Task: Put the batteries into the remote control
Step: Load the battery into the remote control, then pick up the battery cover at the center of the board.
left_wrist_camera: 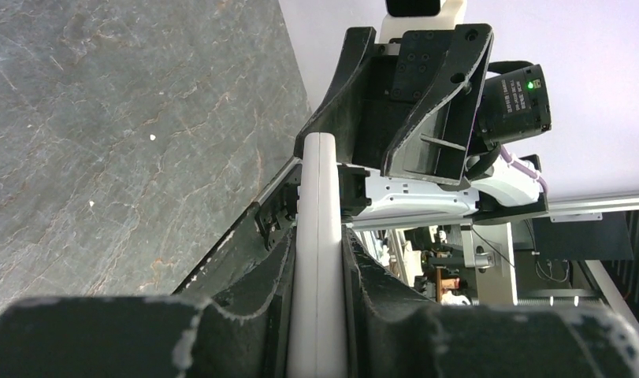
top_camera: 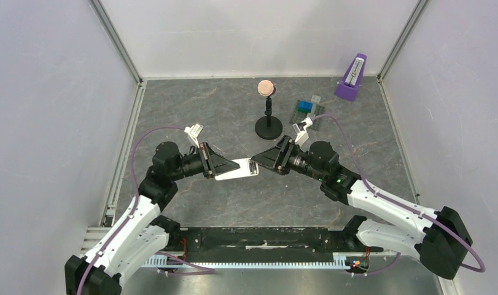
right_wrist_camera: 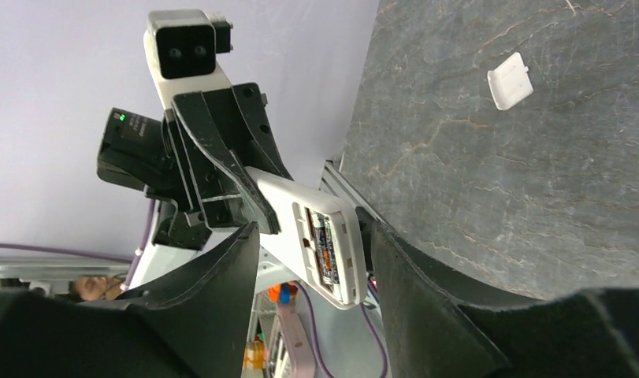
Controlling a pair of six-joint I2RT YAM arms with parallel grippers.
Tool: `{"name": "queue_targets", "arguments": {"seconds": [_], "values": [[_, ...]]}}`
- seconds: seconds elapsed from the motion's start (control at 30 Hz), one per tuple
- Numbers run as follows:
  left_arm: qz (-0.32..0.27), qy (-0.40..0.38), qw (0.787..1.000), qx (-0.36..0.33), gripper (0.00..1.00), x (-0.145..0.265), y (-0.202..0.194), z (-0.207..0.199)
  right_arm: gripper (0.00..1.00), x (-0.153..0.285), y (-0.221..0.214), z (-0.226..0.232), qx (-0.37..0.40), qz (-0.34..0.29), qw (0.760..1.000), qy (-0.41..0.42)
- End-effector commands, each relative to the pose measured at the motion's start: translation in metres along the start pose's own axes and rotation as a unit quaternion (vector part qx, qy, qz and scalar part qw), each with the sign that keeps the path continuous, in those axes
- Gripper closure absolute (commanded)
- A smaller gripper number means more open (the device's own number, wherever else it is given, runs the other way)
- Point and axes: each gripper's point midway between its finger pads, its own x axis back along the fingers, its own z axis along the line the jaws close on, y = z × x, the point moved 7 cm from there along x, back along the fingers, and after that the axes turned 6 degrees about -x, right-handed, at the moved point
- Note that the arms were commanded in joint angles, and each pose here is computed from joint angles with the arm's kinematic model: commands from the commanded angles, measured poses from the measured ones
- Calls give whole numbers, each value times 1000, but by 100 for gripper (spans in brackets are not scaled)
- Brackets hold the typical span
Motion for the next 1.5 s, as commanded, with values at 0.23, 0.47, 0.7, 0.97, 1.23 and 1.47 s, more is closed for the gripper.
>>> {"name": "queue_targets", "arguments": {"seconds": [0.23, 0.47, 0.7, 0.97, 1.23, 1.47], "values": [[35, -61, 995, -71, 98, 7, -5, -15, 42, 4, -1, 8, 141, 54, 989, 3], [26, -7, 994, -107, 98, 10, -3, -7, 41, 4, 4, 9, 164, 47, 985, -21], [-31, 283, 952, -112, 98, 38, 14, 35, 39, -11, 17, -9, 197, 26, 975, -96], [-147, 508, 841, -115, 98, 105, 29, 39, 43, -76, 0, -31, 299, 64, 932, -196], [-240, 541, 796, -123, 98, 151, 32, 6, 57, -172, -37, -50, 426, 92, 858, -270], [-297, 552, 770, -117, 98, 177, 30, -10, 53, -220, -69, -69, 493, 122, 813, -286]]}}
